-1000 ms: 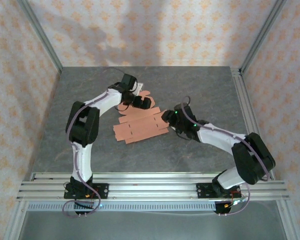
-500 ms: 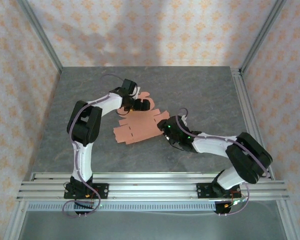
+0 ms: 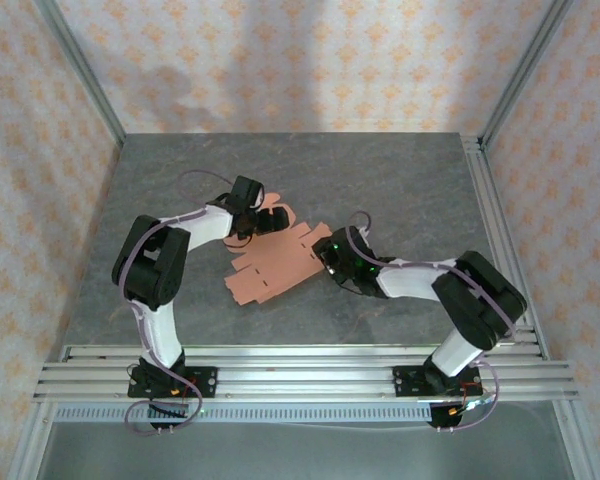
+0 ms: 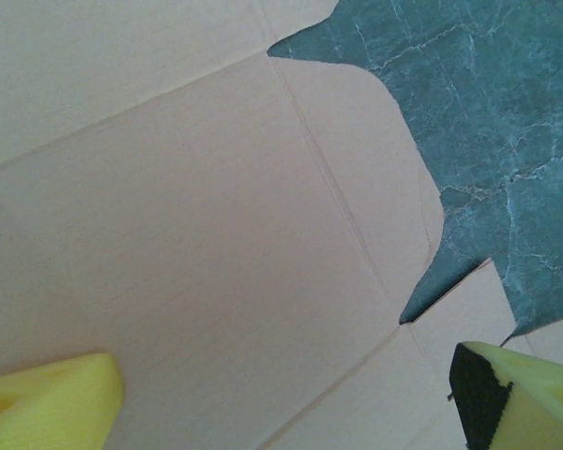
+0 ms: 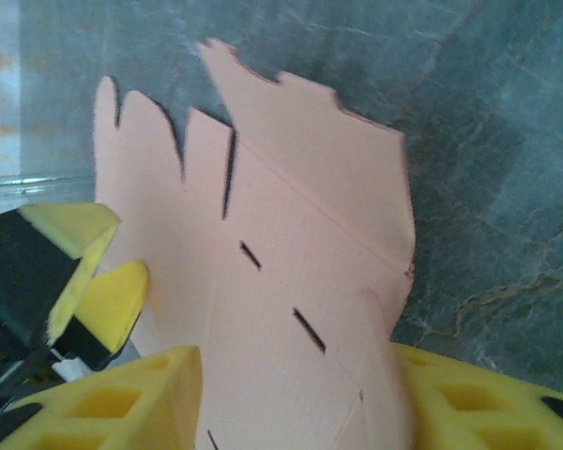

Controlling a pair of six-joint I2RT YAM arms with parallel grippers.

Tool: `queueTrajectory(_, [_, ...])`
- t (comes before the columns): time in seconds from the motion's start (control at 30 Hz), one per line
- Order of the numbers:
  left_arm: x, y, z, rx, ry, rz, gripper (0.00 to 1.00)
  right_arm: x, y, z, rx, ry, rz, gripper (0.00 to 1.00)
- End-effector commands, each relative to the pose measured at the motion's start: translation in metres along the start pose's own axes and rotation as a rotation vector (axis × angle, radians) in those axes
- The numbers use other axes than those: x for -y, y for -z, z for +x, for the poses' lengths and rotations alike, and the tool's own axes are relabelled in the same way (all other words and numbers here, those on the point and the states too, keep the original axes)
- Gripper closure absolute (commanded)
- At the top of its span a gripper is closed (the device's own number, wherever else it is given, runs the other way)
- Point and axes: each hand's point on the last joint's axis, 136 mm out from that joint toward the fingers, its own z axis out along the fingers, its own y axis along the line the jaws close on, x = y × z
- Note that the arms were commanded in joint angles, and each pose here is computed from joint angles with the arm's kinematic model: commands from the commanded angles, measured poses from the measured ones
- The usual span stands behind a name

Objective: Fold the paper box

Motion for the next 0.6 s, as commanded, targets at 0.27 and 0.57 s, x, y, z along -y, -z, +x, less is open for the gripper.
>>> queueTrajectory(0.27, [-0.03,-0.004,0.032,-0.043,0.145,-0.081,0.07,0.017,0.004,0.006,-0.01,0.007,0.054,0.41])
queueTrajectory(0.57, [-0.029,0.019,0.03,0.021,0.15,-0.061,0.05,0.025,0.011,-0.008,-0.003,0.107,0.145,0.83])
